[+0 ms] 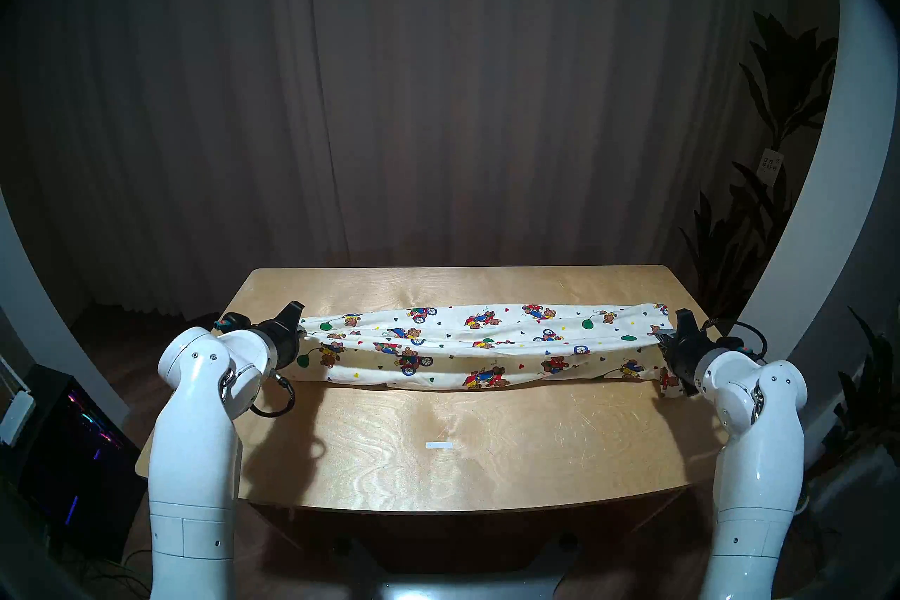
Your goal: Fold the pants in half lengthwise, then in half again, and set them down flat
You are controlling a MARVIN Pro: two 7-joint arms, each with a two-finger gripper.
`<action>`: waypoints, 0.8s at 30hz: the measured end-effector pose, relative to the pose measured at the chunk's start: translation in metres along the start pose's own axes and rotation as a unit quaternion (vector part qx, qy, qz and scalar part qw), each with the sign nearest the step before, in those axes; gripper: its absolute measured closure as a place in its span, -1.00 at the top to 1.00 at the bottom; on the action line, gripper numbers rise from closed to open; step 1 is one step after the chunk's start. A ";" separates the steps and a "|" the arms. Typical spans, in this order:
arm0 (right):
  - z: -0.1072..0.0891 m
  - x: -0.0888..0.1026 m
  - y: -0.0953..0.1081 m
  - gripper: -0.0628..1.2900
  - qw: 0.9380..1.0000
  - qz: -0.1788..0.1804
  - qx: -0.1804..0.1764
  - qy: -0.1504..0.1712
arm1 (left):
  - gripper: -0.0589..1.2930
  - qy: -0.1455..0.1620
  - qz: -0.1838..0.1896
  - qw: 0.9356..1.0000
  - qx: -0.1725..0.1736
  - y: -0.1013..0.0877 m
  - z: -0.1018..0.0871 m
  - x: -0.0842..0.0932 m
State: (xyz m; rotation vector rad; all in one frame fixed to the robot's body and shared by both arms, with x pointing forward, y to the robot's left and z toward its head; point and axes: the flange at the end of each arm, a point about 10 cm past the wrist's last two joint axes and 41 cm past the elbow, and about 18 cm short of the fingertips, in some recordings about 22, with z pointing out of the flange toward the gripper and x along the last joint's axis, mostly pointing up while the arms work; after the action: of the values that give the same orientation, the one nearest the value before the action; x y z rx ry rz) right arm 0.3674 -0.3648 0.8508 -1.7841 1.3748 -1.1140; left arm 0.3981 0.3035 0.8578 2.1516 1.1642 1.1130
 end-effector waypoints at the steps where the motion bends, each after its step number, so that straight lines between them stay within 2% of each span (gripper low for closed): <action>1: 0.002 0.000 -0.001 -0.95 1.000 -0.001 -0.001 0.000 | -0.95 -0.001 0.001 1.000 0.001 0.001 0.002 0.001; 9: 0.028 -0.001 -0.012 -0.95 1.000 -0.019 -0.011 -0.002 | -0.95 -0.002 0.003 1.000 0.009 0.003 0.022 0.011; 24: 0.072 -0.006 -0.037 -0.95 0.995 -0.085 -0.043 0.002 | -0.95 -0.007 0.000 0.999 0.032 0.008 0.062 0.022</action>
State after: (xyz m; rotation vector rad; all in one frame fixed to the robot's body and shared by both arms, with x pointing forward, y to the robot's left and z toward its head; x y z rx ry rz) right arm 0.4471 -0.3508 0.8487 -1.9925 1.3115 -1.1615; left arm 0.4597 0.3166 0.8379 2.2043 1.2100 1.0714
